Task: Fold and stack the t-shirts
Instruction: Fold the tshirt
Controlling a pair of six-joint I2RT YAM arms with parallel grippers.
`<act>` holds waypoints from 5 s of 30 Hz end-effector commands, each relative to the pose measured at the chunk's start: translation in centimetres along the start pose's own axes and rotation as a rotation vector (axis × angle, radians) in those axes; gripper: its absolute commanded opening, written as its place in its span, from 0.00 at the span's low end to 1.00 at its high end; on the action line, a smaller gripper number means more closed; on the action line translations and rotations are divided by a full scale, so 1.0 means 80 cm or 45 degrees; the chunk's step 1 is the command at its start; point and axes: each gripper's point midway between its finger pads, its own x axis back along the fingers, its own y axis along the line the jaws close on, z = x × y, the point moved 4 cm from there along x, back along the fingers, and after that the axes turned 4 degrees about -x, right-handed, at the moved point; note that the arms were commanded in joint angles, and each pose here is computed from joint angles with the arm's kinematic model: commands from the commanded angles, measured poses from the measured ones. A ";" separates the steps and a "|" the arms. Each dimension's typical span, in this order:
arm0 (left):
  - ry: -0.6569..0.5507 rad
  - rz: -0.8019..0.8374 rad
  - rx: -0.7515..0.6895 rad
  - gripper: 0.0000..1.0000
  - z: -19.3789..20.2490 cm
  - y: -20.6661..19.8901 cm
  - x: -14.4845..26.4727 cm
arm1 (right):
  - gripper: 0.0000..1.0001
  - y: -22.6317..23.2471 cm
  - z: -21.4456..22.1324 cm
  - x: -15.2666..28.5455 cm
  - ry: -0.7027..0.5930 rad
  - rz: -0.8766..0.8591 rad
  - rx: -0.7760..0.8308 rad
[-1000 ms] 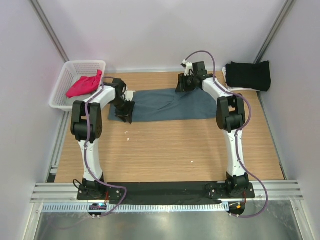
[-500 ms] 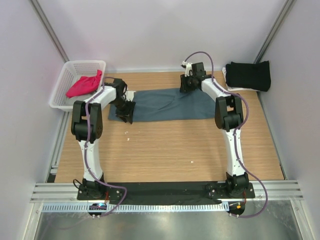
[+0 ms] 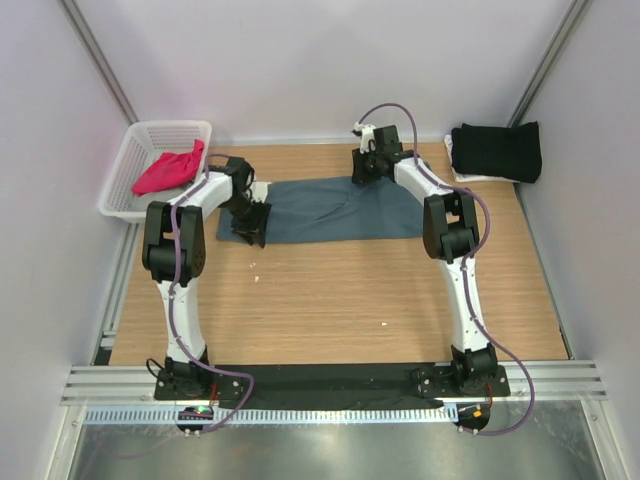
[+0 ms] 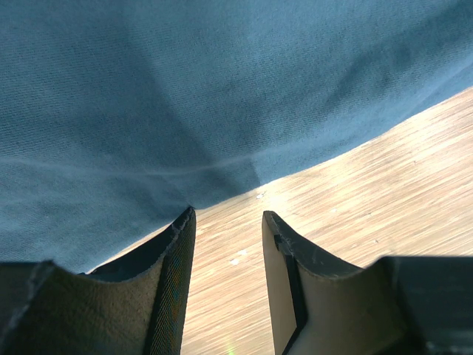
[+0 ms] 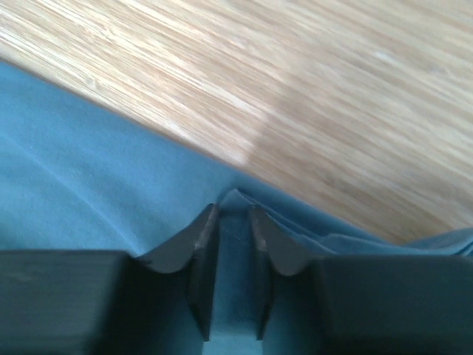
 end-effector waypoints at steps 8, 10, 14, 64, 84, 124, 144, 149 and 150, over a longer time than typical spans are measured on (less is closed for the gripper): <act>-0.085 -0.002 -0.031 0.42 -0.015 -0.009 0.019 | 0.42 0.003 -0.019 -0.005 -0.059 0.075 0.061; -0.081 0.001 -0.028 0.42 -0.014 -0.009 0.018 | 0.40 0.003 -0.017 -0.006 -0.053 0.074 0.063; -0.085 -0.001 -0.033 0.42 -0.015 -0.012 0.019 | 0.30 0.003 -0.013 -0.009 -0.045 0.073 0.069; -0.358 -0.283 -0.216 0.92 -0.115 0.033 0.035 | 0.69 -0.049 0.022 0.136 -0.028 0.244 -0.296; -0.023 -0.339 -0.098 1.00 0.024 0.005 0.005 | 0.69 -0.090 0.039 0.043 0.105 0.232 -0.317; 0.067 -0.300 -0.927 0.86 0.090 -0.029 0.044 | 0.72 -0.029 -0.032 0.163 -0.095 0.285 -0.138; 0.213 -0.127 -0.761 0.40 0.132 -0.039 0.012 | 0.71 -0.054 -0.007 0.117 -0.018 0.332 -0.169; 0.212 -0.198 -0.750 0.45 0.126 -0.029 0.006 | 0.71 -0.051 -0.012 0.120 -0.038 0.326 -0.163; 0.222 -0.225 -0.751 0.46 0.125 -0.025 0.006 | 0.71 -0.052 -0.013 0.120 -0.041 0.329 -0.164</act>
